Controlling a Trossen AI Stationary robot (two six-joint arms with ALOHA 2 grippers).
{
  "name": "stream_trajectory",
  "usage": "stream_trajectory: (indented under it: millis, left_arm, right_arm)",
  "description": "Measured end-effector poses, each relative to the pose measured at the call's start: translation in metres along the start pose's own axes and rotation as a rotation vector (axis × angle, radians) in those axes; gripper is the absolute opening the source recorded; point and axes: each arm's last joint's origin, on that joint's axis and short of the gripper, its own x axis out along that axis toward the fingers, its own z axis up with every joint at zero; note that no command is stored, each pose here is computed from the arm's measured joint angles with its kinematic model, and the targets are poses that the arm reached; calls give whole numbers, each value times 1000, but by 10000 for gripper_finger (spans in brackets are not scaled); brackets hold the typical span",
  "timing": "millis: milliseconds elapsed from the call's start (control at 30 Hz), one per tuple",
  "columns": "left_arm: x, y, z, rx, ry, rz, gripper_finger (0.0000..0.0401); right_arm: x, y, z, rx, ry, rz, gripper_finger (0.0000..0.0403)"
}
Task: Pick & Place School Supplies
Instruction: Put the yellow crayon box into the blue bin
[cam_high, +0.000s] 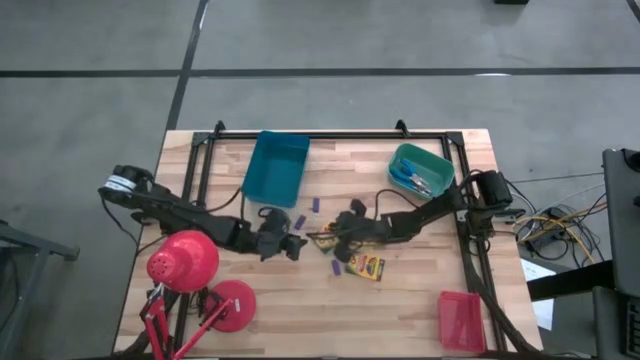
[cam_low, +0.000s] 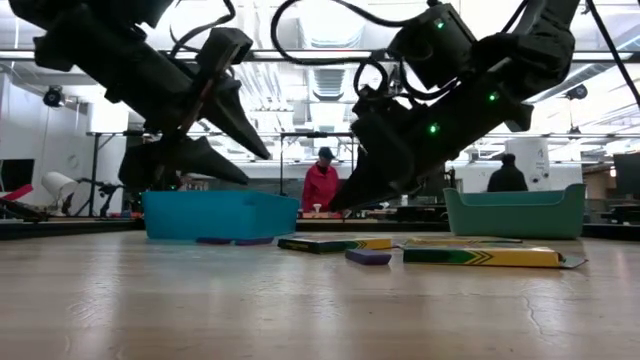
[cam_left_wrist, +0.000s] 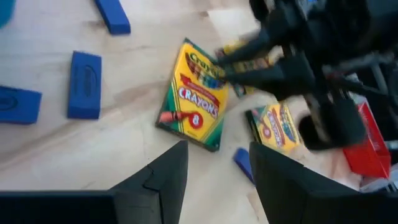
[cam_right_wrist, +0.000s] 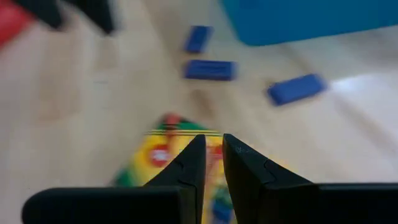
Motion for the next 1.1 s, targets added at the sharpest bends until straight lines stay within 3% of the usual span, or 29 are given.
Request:
stream_trajectory:
  millis: [100, 433, 633, 767, 1100]
  left_arm:
    - [4, 3, -2, 6, -27, 28, 177]
    - [21, 16, -13, 0, -34, 104, 177]
    - [28, 17, -13, 2, -44, 93, 177]
    - [32, 19, -9, 3, -41, 96, 177]
    - [39, 22, 7, 60, -64, 100, 177]
  right_arm:
    - [-2, 8, 2, 36, -26, 61, 52]
    - [-6, 22, -2, 22, -40, 97, 52]
    - [-7, 15, -14, 50, 37, -76, 52]
    - [-7, 11, -22, 61, 99, -113, 52]
    - [-12, 29, -15, 117, -10, -11, 52]
